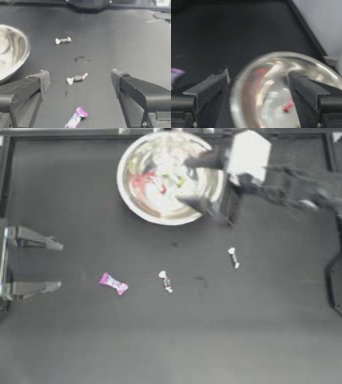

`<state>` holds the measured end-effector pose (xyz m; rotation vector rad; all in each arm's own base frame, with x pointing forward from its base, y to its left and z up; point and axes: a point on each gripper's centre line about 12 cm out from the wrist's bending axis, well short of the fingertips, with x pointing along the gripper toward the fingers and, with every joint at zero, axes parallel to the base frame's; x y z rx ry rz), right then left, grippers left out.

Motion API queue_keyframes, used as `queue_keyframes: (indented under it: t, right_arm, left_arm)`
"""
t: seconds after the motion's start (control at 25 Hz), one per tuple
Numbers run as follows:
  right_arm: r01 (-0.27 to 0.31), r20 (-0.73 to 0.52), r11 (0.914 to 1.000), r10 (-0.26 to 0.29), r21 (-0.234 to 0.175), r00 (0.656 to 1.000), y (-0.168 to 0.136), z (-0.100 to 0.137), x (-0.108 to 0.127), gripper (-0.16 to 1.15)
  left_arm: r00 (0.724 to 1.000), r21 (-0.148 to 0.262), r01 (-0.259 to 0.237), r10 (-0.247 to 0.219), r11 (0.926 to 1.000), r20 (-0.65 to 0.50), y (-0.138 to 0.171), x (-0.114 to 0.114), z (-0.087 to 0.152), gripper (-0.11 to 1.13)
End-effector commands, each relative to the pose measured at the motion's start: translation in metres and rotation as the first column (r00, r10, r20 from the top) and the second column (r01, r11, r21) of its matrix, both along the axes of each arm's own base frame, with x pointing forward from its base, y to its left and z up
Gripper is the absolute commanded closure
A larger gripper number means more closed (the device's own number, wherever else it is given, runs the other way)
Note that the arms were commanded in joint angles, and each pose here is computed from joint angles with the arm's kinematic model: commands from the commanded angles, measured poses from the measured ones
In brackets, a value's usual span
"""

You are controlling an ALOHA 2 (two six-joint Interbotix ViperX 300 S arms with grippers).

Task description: Put candies in bowl

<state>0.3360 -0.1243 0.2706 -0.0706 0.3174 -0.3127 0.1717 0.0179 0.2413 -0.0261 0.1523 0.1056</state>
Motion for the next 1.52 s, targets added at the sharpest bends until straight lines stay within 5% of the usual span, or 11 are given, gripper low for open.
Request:
queue_keyframes:
  t: [0.04,0.44,0.84,1.24,1.52]
  right_arm:
    - [-0.045,0.101,0.9989,0.044,0.008,0.994,0.03,0.023,-0.027,0.0]
    - [-0.153,0.228,0.9881,0.144,0.021,0.963,0.08,0.013,-0.093,0.01]
    - [-0.209,0.258,0.9772,0.194,0.034,0.947,0.099,0.003,-0.119,0.01]
    - [-0.211,0.255,0.9747,0.186,0.074,0.949,0.101,-0.003,-0.12,0.01]
    - [-0.207,0.253,0.9745,0.179,0.087,0.951,0.101,-0.005,-0.121,0.01]
  left_arm:
    - [1.0,0.004,-0.003,0.003,1.0,0.024,0.001,0.002,0.01,-0.01]
    - [1.0,0.008,-0.001,0.001,1.0,0.021,0.001,0.005,0.019,-0.01]
    - [0.982,0.01,-0.022,0.024,0.9997,-0.19,0.007,0.011,0.018,-0.01]
    - [0.86,0.114,0.008,0.052,0.9935,-0.508,0.022,0.052,0.009,-0.01]
    - [0.791,0.12,0.041,0.041,0.9919,-0.61,0.027,0.081,-0.011,-0.01]
